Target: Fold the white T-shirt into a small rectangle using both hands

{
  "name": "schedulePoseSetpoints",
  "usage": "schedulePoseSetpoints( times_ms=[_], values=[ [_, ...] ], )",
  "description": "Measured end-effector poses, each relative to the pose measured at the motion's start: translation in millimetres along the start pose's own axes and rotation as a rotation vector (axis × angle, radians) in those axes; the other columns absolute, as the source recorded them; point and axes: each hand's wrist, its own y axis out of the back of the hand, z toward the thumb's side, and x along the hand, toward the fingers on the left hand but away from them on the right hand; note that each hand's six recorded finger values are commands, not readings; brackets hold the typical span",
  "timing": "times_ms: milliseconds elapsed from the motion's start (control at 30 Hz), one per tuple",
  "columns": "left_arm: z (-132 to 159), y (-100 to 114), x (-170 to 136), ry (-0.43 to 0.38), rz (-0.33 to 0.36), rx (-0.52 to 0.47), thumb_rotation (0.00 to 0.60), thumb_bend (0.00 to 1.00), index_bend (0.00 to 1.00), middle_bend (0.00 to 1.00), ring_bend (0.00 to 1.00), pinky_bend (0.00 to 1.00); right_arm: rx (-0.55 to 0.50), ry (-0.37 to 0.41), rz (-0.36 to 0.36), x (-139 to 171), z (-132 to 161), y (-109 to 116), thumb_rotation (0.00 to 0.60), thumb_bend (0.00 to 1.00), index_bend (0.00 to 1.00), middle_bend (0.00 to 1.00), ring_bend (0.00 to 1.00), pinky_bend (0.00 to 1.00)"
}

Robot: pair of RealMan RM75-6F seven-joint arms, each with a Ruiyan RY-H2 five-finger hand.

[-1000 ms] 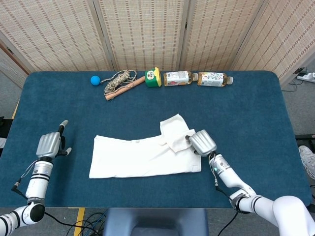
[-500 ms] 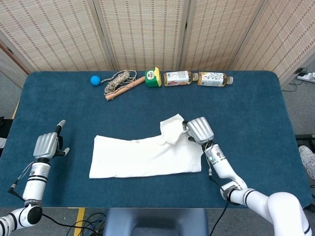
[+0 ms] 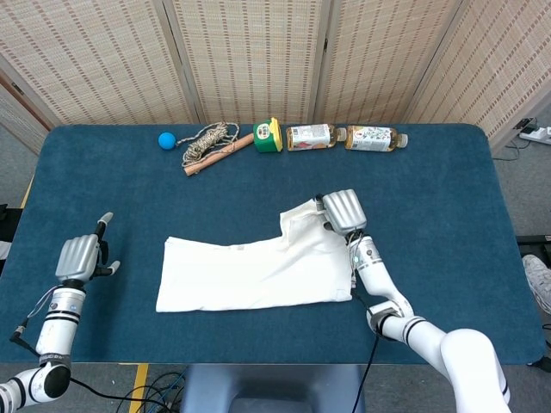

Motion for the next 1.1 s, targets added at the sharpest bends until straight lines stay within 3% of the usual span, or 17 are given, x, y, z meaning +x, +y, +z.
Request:
schedulePoseSetpoints(
  times_ms=[400,933,1000,1100],
  values=[
    [-5.3,-2.2,-1.3,0.007,-0.004,0.001,0.6,0.27,0.0,0.77,0.7,0.94,0.03,-0.009,-0.009,-21.6,8.2,4.0,0.6,0.48,0.62,0.91,0.93,1.0],
    [-9.5,-5.6,-2.3,0.012,-0.01,-0.002,0.6,0.28,0.0,0.77,0.7,0.94,0.057,-0.07,0.014,-27.5,2.7,-3.2,0.6,0.47,0.62,0.91,0.93,1.0],
    [-9.7,-5.5,-2.3,0.012,-0.009,-0.003,0.6,0.28,0.0,0.77,0.7,0.94,0.061,-0.077,0.021,-28.1,1.9,-4.3,0.6,0.46,0.57,0.91,0.93,1.0],
    [-10.8,-5.3,-2.5,0.014,-0.007,-0.003,0.6,0.28,0.0,0.77,0.7,0.94,0.059,-0.087,0.026,-29.7,2.0,-4.4,0.6,0.41,0.37,0.9,0.93,1.0]
  ],
)
